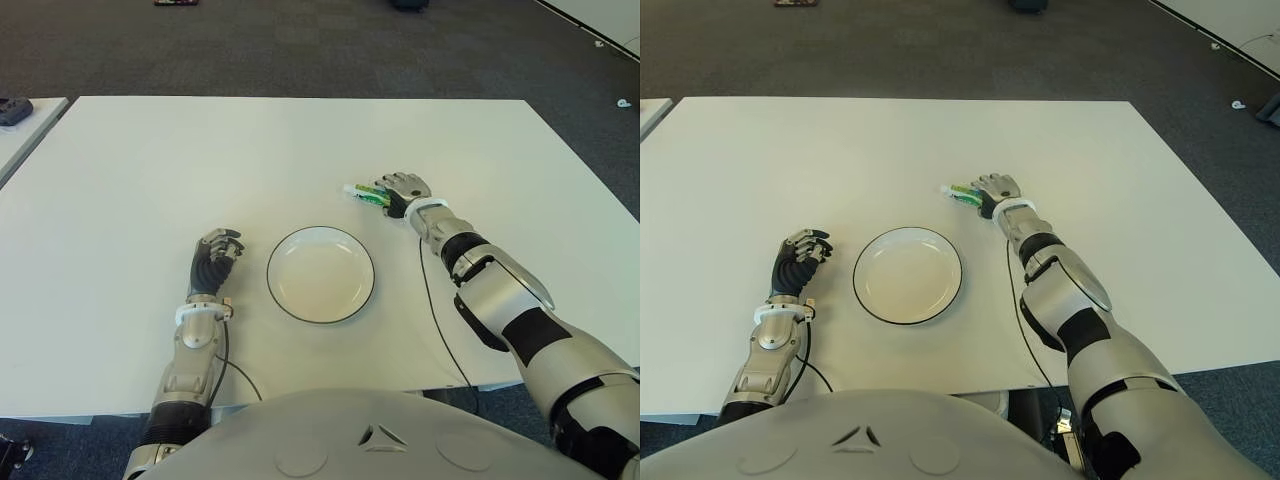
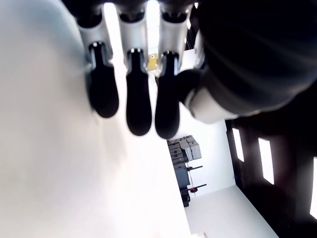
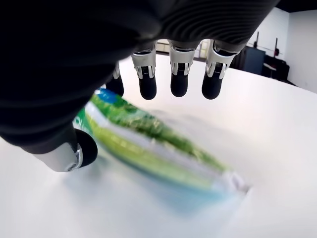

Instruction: Put the toothpaste on the table into the plate.

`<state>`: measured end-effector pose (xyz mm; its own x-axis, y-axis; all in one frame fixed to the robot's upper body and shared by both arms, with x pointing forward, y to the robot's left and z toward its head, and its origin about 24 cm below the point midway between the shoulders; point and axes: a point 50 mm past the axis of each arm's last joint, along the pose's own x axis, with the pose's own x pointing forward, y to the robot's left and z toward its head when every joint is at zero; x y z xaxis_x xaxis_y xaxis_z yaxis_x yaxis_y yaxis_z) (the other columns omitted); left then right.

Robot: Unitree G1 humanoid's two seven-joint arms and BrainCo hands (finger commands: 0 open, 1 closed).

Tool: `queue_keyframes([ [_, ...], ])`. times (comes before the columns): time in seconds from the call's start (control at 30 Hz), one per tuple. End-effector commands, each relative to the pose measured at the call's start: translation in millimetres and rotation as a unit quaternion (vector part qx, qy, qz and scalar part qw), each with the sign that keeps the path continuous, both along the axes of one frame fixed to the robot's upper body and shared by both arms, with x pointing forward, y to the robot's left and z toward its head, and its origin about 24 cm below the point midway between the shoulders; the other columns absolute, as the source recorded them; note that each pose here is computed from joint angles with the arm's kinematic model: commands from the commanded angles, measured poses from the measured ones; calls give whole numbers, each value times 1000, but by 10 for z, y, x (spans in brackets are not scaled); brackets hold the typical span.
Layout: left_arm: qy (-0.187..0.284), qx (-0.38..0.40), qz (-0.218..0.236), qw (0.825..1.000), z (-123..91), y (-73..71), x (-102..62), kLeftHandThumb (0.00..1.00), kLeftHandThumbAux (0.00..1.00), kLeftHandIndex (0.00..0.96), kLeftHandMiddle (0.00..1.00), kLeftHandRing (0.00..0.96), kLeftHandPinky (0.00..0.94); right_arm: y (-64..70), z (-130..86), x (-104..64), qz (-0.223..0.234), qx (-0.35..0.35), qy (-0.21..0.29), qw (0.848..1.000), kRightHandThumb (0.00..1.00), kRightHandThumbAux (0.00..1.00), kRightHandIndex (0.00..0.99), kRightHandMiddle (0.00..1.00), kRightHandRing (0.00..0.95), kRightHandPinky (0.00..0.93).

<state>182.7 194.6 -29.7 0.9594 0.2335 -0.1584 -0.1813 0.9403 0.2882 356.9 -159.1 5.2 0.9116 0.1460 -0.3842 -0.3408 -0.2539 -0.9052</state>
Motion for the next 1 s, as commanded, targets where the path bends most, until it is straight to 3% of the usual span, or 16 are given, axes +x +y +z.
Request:
queue_keyframes([
  [0.03,26,3,8,1000,-72,28,-56,704,718,428,542,545,506,-25,-117,-82,0,-15,15,1000,446,662,45,0,0,0],
  [0.63,25,16,7,1000,-60,49,-61,704,718,428,548,553,512,5,-98,-80,6,9,-9,1000,492,703,136,15,0,0],
  [0.77,26,18,8,999,-64,56,-63,704,718,428,549,555,514,8,-89,-77,6,17,-17,1000,515,701,172,43,22,42],
  [1.0,25,25,11,999,-63,61,-65,704,719,429,550,556,514,2,-73,-72,2,33,-31,999,549,712,264,194,185,230],
])
